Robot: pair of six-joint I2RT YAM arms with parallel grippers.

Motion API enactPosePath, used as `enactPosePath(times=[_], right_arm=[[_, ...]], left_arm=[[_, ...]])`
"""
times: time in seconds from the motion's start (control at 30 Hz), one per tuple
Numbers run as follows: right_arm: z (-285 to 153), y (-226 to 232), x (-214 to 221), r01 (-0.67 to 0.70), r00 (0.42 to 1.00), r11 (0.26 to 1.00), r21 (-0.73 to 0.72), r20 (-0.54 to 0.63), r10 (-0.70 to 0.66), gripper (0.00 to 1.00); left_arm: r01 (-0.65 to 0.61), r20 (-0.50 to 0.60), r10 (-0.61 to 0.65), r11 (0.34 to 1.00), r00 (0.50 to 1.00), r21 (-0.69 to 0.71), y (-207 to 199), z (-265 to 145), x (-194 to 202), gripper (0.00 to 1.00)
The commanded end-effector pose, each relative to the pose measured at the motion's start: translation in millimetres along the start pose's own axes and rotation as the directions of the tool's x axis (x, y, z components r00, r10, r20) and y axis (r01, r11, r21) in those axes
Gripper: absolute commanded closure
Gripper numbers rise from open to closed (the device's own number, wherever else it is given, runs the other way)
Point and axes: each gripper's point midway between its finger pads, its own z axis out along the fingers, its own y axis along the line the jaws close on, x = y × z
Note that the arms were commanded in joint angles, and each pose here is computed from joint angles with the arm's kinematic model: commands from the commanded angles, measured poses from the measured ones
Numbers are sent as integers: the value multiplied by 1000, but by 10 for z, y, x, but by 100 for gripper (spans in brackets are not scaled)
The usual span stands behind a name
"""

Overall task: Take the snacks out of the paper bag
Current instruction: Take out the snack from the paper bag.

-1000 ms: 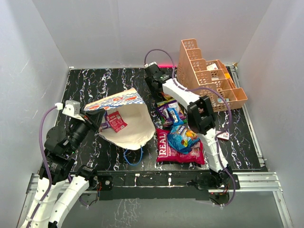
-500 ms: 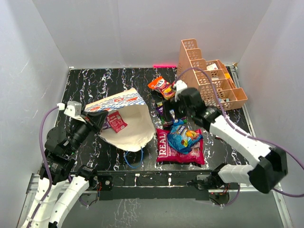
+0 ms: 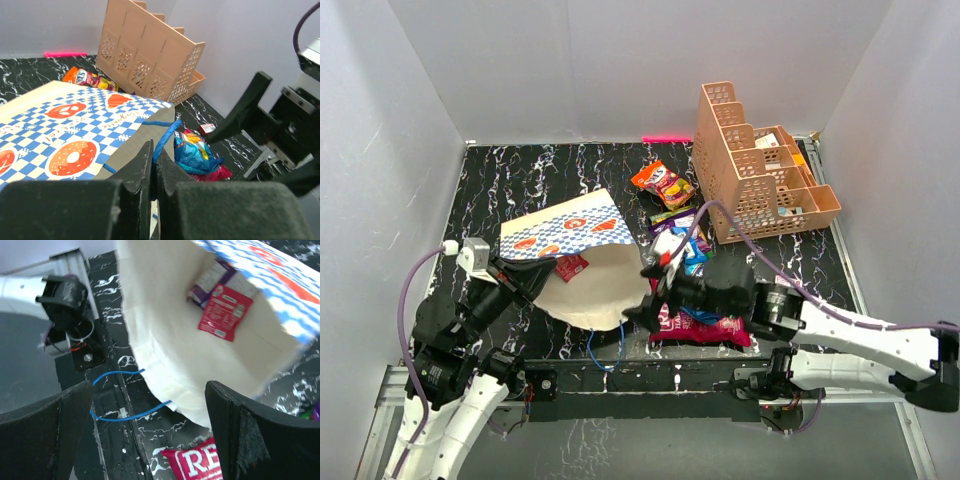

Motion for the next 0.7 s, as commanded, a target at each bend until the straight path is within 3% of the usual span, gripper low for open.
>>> enactPosePath(times=[0.0,0.13,0.33,0.43,0.67], right_arm=[[208,396,-145,191,976,981,-22,114,-187,2],[474,645,85,437,898,896,-73,83,-431,2],[913,395,235,643,764,762,76,10,-645,1],[1165,231,352,643,766,759,106,-51,-641,1],[1670,-66,703,607,794,776,169,-102,-599,24]], left_arm=[[47,-42,-46,998,998,45,-77,-28,131,100],[44,-58,-41,998,997,46,-75,-51,180,100],[27,-91,-22,998,996,53,-97,-121,239,100],[47,-101,-44,998,994,36,-92,-197,291,100],[62,-46,-60,997,997,40,-110,-268,264,100]])
